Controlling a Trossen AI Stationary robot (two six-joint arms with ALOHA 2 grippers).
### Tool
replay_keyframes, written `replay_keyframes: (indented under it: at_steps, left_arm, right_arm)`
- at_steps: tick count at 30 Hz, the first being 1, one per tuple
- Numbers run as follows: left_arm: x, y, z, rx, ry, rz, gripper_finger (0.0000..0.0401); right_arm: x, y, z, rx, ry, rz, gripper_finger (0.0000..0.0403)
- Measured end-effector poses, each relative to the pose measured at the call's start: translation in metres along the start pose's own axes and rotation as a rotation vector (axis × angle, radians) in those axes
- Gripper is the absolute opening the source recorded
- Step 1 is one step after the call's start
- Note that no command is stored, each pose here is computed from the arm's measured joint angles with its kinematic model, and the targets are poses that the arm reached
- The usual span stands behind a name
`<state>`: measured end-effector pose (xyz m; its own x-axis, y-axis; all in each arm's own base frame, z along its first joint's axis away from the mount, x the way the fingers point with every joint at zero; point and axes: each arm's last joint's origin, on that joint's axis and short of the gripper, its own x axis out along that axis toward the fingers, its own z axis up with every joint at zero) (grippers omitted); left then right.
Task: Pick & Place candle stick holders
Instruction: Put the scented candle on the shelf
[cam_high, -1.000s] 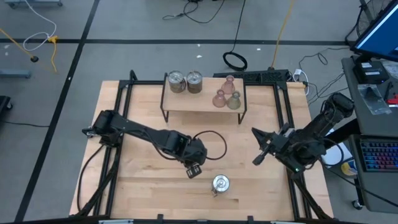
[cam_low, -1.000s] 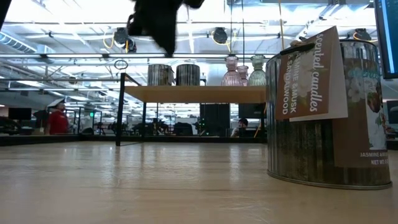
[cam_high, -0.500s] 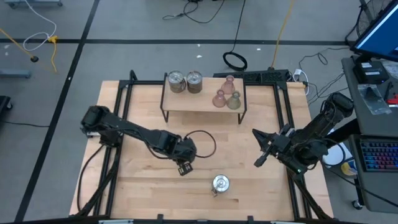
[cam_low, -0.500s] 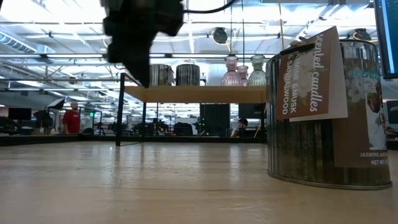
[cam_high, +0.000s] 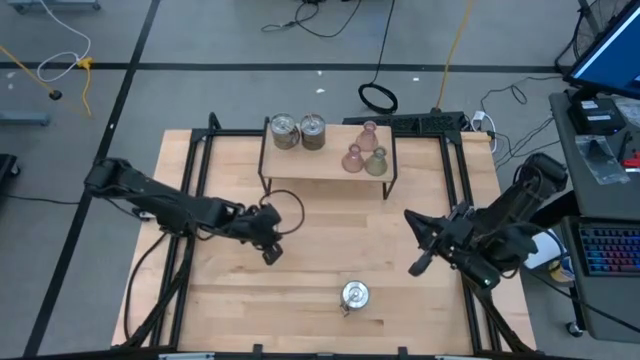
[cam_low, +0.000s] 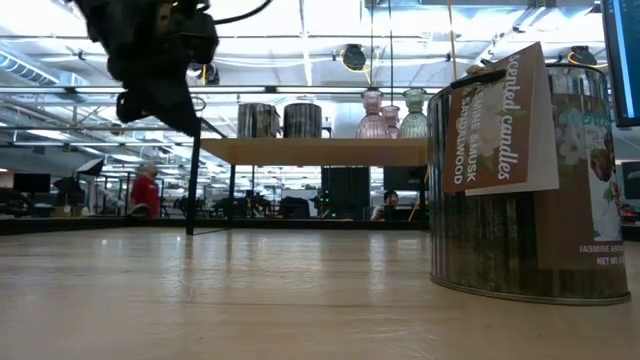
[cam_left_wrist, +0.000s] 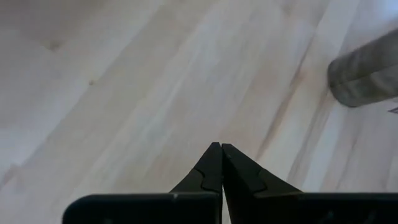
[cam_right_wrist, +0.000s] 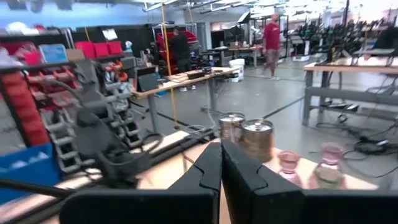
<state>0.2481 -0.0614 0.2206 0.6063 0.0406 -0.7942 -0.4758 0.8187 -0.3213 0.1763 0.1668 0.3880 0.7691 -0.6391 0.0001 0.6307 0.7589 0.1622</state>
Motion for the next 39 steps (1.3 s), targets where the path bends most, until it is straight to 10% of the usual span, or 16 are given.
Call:
replay_keyframes:
  at_steps: [20, 39]
  left_arm:
    - [-0.035, 0.027, -0.009, 0.165, -0.203, 0.012, 0.0015]
    - [-0.037, 0.022, -0.005, 0.130, -0.240, -0.057, 0.0013]
  right_arm:
    - [0.006, 0.060, 0.029, 0.223, -0.006, -0.019, 0.0000]
    - [0.053, 0.023, 0.086, -0.182, -0.061, -0.168, 0.0000]
